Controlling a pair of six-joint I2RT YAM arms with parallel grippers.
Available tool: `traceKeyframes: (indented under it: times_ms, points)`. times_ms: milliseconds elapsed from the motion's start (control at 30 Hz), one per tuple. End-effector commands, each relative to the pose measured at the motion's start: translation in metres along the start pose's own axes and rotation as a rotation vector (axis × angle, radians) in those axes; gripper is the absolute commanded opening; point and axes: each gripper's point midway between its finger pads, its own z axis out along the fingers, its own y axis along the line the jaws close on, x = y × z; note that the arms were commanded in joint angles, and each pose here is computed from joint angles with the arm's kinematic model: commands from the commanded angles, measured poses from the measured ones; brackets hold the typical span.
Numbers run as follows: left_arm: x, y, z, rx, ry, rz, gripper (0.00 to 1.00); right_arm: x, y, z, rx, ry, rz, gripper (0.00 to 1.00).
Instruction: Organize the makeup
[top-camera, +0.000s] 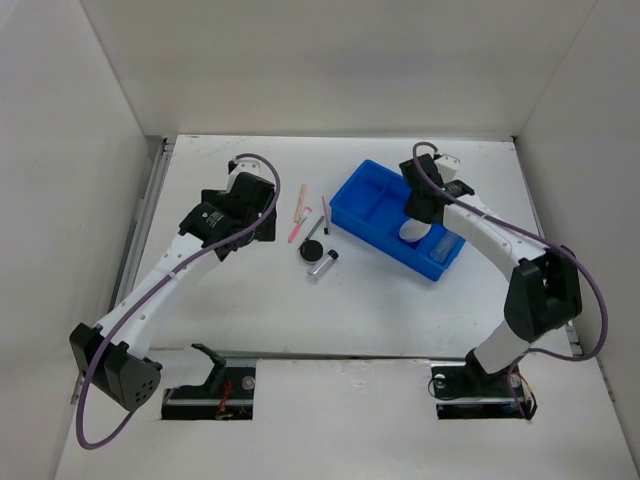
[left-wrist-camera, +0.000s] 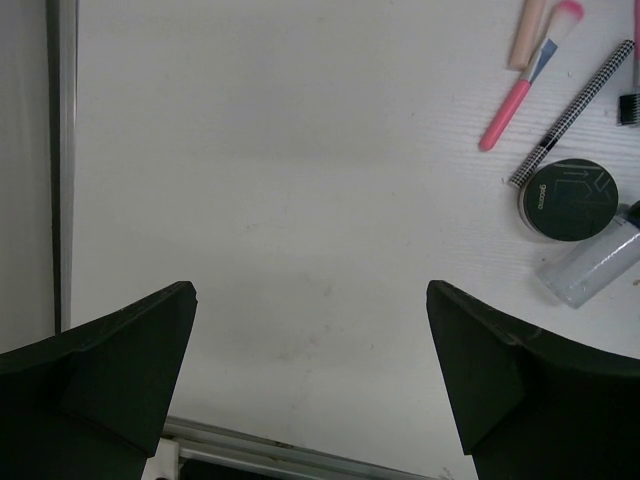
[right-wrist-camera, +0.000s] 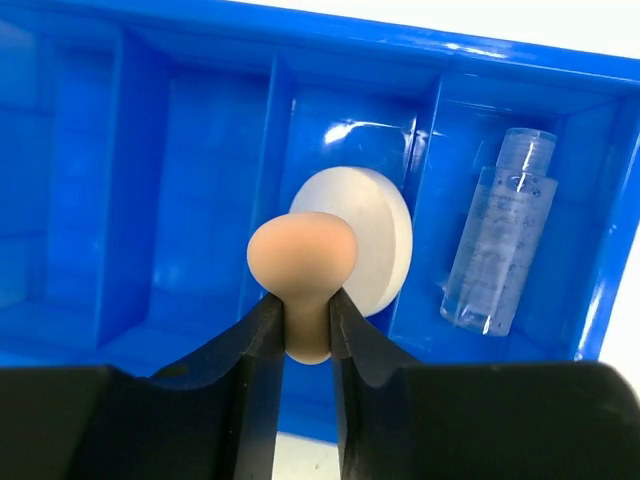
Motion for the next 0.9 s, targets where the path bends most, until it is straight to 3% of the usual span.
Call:
traceKeyframes:
  times_ms: [0,300,433,500,633,867]
  points:
    - [-0.007,-0.001,-0.005,0.014,-0.002,0.014,1.00,-0.016,0.007,0.005,0.000,-0.023,0.013,0.30]
    - [-0.007,-0.017,-0.003,0.078,0.059,0.054,1.00,-0.029,0.016,0.007,-0.024,-0.044,0.018,0.72]
    - [-0.003,-0.033,-0.005,0.127,0.074,0.095,0.97,-0.052,0.014,-0.025,-0.070,-0.097,0.055,0.68]
    - [0.003,-0.052,-0.005,0.184,0.094,0.137,0.86,-0.063,0.010,-0.042,-0.088,-0.132,0.075,0.64]
    - [0.025,-0.110,0.001,0.321,0.166,0.254,0.57,-0.074,-0.022,-0.073,-0.065,-0.176,0.106,0.67]
    - [0.049,-0.184,0.014,0.372,0.215,0.307,0.54,-0.087,-0.058,-0.100,-0.042,-0.222,0.162,0.70]
